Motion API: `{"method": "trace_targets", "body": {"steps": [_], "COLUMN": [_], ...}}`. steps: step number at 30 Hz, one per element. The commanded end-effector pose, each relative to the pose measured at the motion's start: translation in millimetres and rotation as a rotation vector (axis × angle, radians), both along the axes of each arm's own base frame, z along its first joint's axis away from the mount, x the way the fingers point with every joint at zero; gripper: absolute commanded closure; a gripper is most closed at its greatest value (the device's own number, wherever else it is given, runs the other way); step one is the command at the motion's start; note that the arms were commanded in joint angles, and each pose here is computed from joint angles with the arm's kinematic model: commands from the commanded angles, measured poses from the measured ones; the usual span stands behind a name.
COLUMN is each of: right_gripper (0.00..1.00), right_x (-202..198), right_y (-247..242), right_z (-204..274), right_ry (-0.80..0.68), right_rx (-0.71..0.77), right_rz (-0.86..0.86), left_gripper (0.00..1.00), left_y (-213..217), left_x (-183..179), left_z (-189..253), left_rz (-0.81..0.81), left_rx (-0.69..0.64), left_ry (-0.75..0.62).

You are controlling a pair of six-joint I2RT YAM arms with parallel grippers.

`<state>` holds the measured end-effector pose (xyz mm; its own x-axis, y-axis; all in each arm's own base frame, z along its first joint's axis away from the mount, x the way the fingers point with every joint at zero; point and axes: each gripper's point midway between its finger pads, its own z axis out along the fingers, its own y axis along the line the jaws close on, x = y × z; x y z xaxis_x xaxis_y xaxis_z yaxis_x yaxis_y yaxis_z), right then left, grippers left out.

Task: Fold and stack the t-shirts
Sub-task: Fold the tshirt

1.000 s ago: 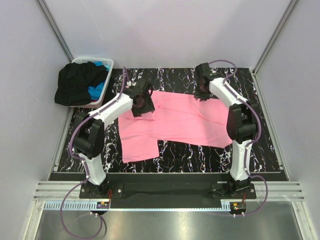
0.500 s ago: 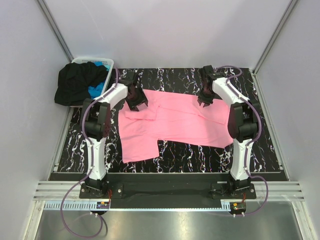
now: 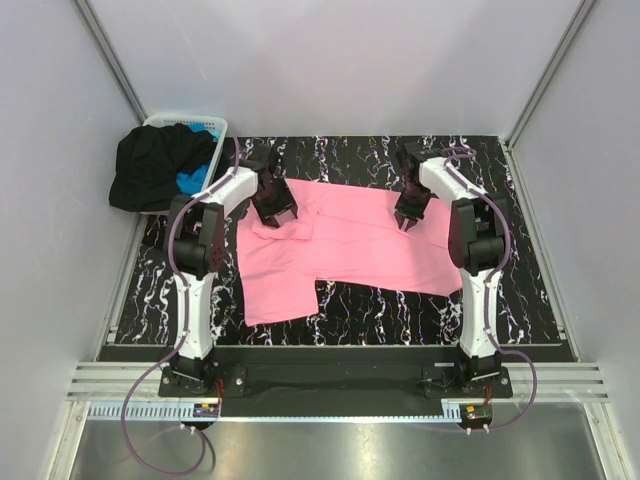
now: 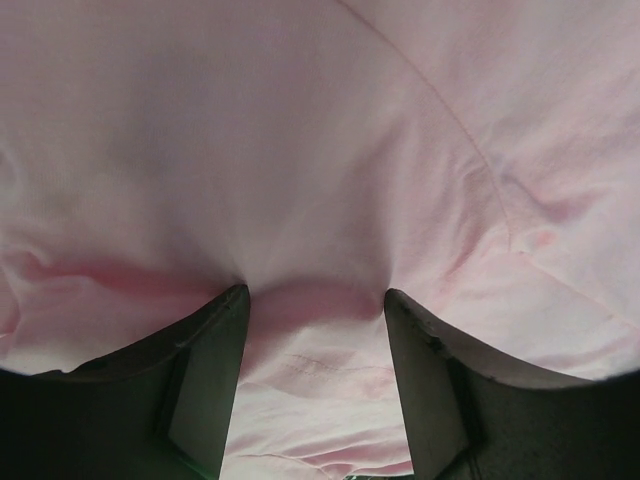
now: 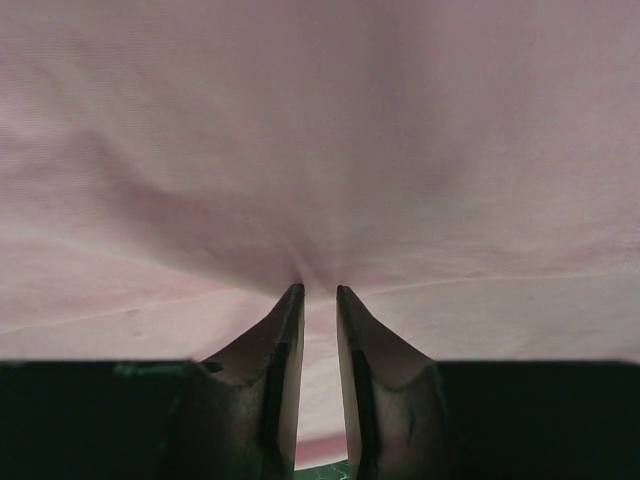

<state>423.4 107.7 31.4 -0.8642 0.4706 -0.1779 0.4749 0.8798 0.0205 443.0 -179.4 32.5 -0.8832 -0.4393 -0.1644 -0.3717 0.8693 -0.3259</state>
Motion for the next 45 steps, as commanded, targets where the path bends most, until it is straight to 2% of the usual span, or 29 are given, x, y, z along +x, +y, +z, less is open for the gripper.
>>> {"method": "trace_targets", "body": {"steps": [1, 7, 11, 18, 25, 28, 33, 45], "right_gripper": [0.74, 0.73, 0.72, 0.72, 0.72, 0.68, 0.59, 0.48], "right_x": [1, 12, 22, 37, 42, 41, 43, 74], "right_y": [3, 1, -4, -9, -9, -5, 6, 10], "right_z": [4, 2, 2, -2, -6, -7, -6, -3], "right_ry": [0.026, 0.044, 0.048, 0.061, 0.065, 0.073, 0.076, 0.025], "right_rx": [0.018, 0.007, -0.001, -0.004, 0.000, 0.022, 0.113, 0.264], "right_rz": [-0.026, -0.031, -0.038, -0.036, -0.025, -0.001, 0.016, -0.001], "left_gripper": [0.39, 0.42, 0.43, 0.43, 0.43, 0.38, 0.38, 0.39], "left_y": [13, 39, 49, 46, 44, 40, 39, 55], "left_x": [3, 3, 11, 32, 38, 39, 38, 59], "left_z": [11, 6, -2, 5, 0, -5, -11, -6], "left_rz": [0.037, 0.109, 0.128, 0.130, 0.118, 0.113, 0.128, 0.195], "left_rx": [0.043, 0.162, 0.196, 0.150, 0.146, 0.125, 0.118, 0.129], "left_ry": [-0.009, 0.030, 0.061, 0.036, 0.034, 0.047, 0.066, 0.059]}}
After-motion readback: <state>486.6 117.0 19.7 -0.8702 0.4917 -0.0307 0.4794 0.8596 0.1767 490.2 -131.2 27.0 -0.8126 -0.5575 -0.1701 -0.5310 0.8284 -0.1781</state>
